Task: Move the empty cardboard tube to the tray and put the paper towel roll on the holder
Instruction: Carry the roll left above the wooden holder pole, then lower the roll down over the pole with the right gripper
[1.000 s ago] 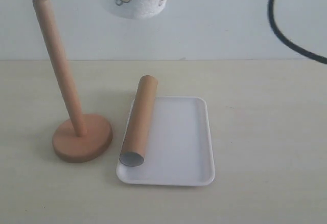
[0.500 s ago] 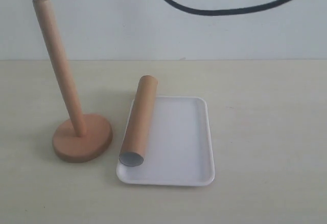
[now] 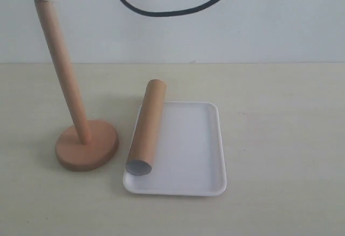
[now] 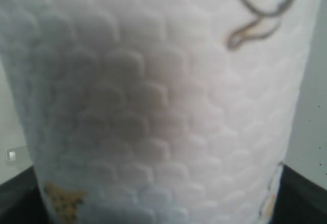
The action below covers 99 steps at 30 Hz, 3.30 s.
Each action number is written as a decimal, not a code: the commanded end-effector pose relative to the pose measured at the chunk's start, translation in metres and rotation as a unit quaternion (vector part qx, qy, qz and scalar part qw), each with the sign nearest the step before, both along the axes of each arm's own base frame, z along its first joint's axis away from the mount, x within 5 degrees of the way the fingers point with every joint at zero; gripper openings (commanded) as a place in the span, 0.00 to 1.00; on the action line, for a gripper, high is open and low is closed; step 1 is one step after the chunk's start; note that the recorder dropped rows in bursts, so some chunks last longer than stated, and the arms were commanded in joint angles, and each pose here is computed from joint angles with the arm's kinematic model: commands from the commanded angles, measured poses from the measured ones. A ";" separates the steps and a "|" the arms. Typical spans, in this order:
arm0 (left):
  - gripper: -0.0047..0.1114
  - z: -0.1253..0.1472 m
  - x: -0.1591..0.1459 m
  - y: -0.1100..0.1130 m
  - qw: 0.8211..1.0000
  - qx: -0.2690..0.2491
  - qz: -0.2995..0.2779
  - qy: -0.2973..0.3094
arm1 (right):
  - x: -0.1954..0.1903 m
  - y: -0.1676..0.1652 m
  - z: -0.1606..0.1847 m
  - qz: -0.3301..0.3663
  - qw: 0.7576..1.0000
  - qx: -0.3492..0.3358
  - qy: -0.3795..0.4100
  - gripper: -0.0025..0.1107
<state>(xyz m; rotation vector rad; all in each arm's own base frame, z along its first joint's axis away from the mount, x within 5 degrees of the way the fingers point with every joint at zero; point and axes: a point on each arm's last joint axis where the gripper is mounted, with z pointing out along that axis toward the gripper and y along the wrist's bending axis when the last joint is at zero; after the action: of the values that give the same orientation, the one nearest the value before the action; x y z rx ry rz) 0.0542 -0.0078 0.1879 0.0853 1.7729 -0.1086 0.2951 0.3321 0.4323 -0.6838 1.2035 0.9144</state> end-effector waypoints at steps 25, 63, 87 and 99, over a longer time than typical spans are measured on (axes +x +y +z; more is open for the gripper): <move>0.08 -0.001 0.000 0.000 1.000 -0.001 0.001 0.000 | 0.019 0.044 -0.062 0.013 0.997 -0.037 0.072 0.02; 0.08 -0.001 0.000 0.000 1.000 -0.001 0.001 0.000 | 0.023 0.060 -0.209 0.045 0.981 -0.127 0.142 0.27; 0.08 -0.001 0.000 0.000 1.000 -0.001 0.001 0.000 | 0.028 0.055 -0.221 0.002 0.969 -0.182 0.167 0.53; 0.08 -0.001 0.000 0.000 1.000 -0.001 0.001 0.000 | 0.029 0.054 -0.223 -0.006 0.964 -0.176 0.199 0.86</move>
<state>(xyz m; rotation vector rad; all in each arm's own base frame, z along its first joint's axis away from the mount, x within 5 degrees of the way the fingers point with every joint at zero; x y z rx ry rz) 0.0542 -0.0078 0.1879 0.0853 1.7729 -0.1086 0.3233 0.3870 0.2040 -0.8223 1.7469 0.8461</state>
